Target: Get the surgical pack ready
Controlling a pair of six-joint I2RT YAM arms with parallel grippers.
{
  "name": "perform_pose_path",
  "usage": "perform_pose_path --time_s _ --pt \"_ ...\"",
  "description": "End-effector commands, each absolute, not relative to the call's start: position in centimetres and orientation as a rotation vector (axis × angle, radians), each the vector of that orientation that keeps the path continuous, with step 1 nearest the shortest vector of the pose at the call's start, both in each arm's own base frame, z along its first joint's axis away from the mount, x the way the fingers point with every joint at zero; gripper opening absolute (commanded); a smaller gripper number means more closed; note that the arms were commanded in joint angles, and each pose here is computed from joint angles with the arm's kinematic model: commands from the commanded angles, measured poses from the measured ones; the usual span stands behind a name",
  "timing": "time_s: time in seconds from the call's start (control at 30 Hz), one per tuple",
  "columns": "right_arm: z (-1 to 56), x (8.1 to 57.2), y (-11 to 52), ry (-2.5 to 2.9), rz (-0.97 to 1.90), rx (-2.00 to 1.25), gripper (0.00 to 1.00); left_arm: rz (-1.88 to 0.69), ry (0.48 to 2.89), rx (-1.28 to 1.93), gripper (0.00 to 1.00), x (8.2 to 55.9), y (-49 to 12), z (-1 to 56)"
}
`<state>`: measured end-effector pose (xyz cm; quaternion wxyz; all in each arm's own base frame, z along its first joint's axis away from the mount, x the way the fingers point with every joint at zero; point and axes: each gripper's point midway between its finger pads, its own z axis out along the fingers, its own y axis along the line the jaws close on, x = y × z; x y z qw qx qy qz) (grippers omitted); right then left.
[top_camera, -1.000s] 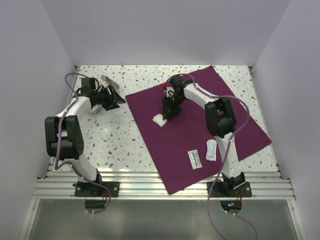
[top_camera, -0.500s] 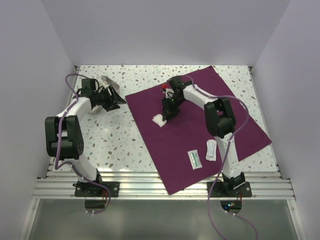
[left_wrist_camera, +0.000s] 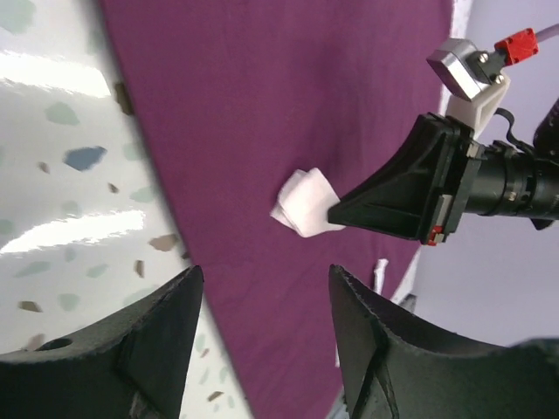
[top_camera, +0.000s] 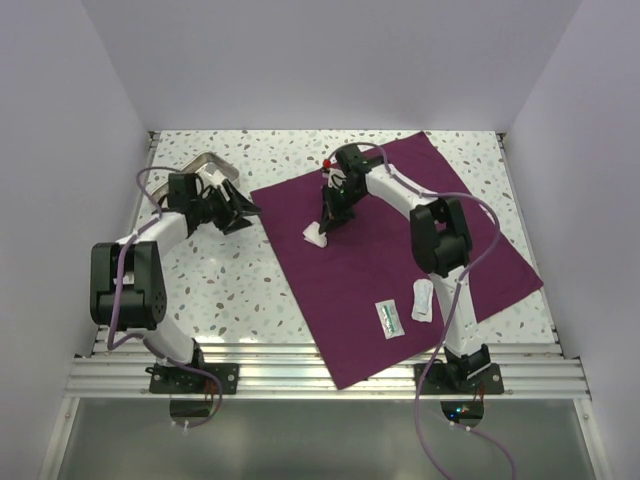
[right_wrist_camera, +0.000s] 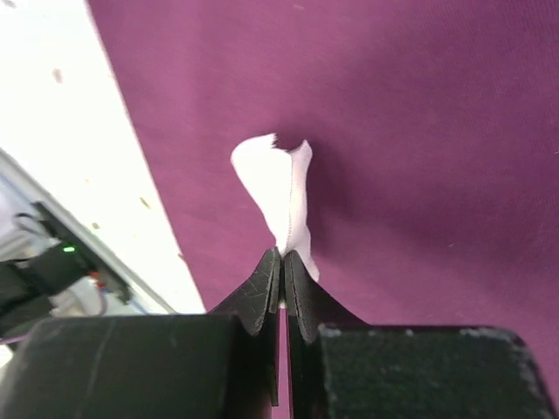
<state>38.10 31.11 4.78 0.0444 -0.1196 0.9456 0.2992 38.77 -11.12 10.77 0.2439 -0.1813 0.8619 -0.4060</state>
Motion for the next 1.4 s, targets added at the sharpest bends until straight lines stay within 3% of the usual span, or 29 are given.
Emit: perform_pose_path --time_s 0.0,0.5,1.37 --pt "12.1 39.1 32.4 2.749 1.062 -0.304 0.00 -1.276 2.180 -0.448 0.64 39.1 -13.6 15.0" --pt "20.6 38.6 35.0 2.563 1.394 -0.081 0.00 -1.585 1.960 -0.535 0.68 37.4 -20.9 19.3" --pt "22.2 37.9 36.4 2.507 1.518 -0.018 0.00 -1.636 2.027 -0.623 0.70 39.2 -22.8 17.7"
